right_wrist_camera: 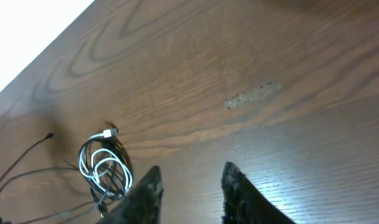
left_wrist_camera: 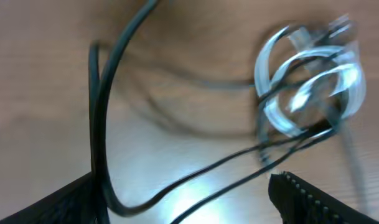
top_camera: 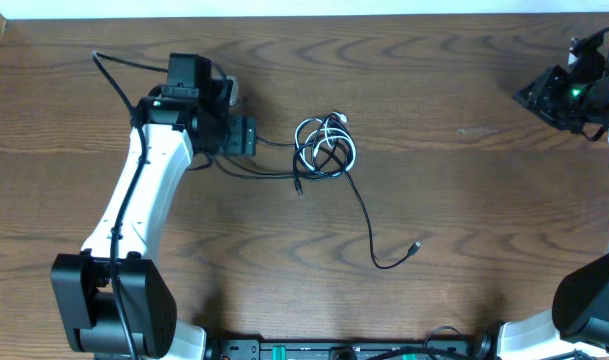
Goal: Untangle cables
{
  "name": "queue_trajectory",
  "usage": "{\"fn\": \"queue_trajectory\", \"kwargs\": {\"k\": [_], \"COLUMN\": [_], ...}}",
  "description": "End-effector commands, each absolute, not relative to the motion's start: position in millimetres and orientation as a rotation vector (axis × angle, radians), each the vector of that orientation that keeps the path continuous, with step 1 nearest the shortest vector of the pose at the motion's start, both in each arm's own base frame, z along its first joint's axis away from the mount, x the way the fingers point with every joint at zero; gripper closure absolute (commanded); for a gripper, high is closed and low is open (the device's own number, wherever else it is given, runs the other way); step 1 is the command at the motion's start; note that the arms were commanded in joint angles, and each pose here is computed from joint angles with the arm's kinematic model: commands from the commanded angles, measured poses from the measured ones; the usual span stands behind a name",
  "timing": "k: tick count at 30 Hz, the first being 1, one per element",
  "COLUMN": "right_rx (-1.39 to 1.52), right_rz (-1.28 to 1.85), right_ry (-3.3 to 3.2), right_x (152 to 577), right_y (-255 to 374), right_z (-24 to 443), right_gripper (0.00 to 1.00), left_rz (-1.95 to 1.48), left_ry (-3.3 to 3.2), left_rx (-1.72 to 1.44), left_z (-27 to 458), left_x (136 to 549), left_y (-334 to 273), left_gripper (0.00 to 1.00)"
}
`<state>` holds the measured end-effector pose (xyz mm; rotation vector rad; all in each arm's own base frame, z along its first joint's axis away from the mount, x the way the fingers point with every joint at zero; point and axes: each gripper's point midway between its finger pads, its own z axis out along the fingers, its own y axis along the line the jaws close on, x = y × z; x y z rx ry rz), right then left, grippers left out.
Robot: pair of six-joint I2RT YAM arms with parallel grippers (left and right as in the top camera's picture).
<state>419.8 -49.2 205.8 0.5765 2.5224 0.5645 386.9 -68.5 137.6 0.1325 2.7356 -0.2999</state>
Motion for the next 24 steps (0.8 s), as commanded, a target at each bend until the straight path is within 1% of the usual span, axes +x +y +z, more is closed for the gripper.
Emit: {"fn": "queue_trajectory", "kwargs": {"k": [1,3,5,8,11,13,18,24], "right_rx": [0.528,0.524,0.522,0.521,0.505,0.509,0.494,0.495], "right_rz": [0.532,0.514,0.514,0.513,0.501,0.481,0.481,0.476], "right_ry": [2.527,2.534,2.535,2.535,2.538,2.540,2.546,2.547], "right_x": [422,421,421,421,421,421,422,422], "right_y": [-44,-44,-43,-43,-44,-46,-41,-41], "right_z": [209,208,208,208,207,206,206,206], "right_gripper": [0.64,0.61,0.60,0.59,0.57,0.56,0.55,0.54], "left_rz": [-0.532,-0.540,-0.522,-0.436,-0.424,-0.425,-0.435,-0.442], "left_ry": [2.568,2.533,2.529,2.575,2.586,2.569,2.463,2.358], "left_rx": [0.299,0.370,0.401,0.325,0.312,0.314,0.318,0.324], "left_z": [177,178,173,159,156,163,205,247], "left_x": [406,408,410,414,414,415,415,405], "left_y": [-123,-145,-157,-156,-155,-155,-156,-154], "left_gripper": [0.12,0.11,0.11,0.11,0.11,0.11,0.11,0.11]}}
